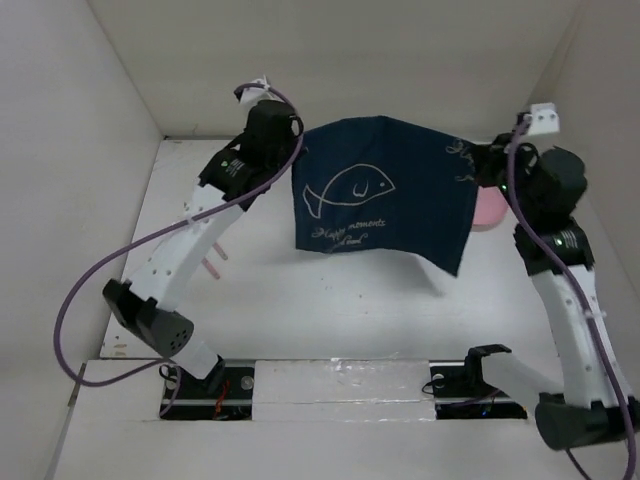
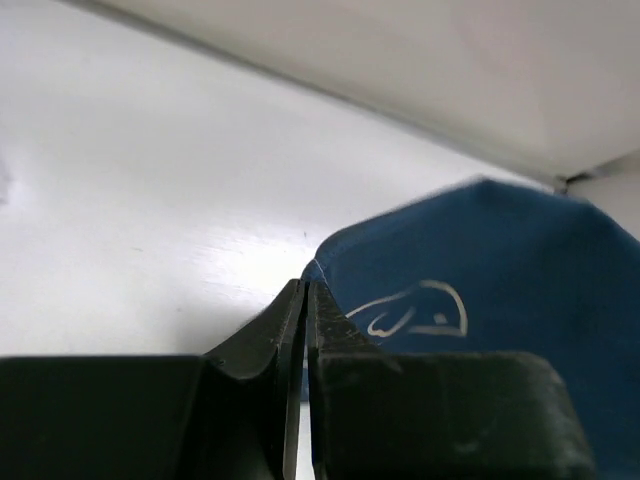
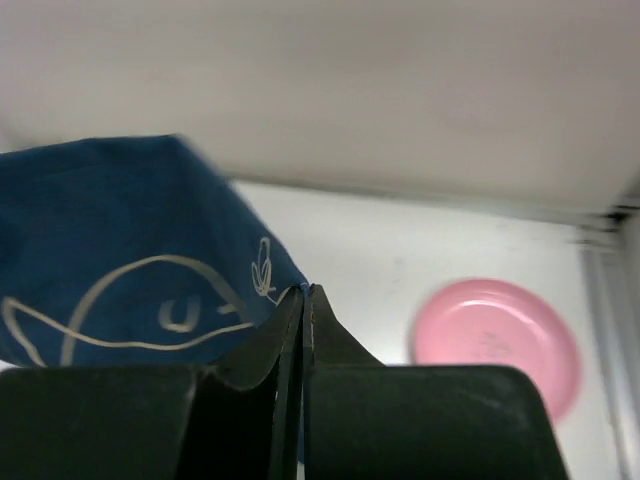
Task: Set the dinner table for one person
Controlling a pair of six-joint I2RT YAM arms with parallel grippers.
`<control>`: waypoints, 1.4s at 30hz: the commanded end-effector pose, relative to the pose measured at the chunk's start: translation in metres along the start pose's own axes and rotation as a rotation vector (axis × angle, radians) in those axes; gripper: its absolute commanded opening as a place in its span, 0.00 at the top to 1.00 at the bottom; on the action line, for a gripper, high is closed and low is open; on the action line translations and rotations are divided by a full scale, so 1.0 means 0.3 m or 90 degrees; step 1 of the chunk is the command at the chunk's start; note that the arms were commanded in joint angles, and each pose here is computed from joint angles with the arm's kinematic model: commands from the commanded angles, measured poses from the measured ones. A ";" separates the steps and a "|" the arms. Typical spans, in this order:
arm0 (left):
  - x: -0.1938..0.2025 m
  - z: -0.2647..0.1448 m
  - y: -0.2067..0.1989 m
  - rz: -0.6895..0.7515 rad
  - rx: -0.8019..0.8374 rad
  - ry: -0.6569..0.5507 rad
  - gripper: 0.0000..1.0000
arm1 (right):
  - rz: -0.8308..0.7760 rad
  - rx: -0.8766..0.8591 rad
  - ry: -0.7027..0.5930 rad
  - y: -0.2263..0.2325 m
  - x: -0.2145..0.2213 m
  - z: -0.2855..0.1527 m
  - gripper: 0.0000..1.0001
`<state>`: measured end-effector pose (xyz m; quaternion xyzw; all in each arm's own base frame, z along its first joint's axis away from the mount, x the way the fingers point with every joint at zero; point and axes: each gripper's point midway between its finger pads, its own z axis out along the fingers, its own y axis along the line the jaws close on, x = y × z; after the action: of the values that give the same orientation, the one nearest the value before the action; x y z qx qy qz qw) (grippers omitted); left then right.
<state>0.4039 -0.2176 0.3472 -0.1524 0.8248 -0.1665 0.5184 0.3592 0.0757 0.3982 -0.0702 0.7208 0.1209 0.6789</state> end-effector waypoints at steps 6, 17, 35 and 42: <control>-0.292 -0.406 0.111 -0.017 0.028 -0.159 1.00 | -0.016 0.105 -0.060 -0.057 -0.130 -0.307 1.00; -0.364 -0.693 0.118 -0.064 0.179 -0.226 1.00 | -0.024 0.065 -0.120 0.008 -0.228 -0.460 1.00; -0.269 -0.008 0.096 -0.044 -0.028 -0.159 1.00 | -0.019 0.000 -0.002 -0.053 0.000 0.223 1.00; -0.279 0.329 0.256 -0.071 -0.089 -0.100 1.00 | 0.001 -0.031 0.103 -0.089 0.250 0.549 0.99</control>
<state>0.5069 -0.1298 0.2939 -0.2357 0.8150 -0.0770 0.5238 0.4869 0.0923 0.2744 -0.0798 0.8139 0.1243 0.5619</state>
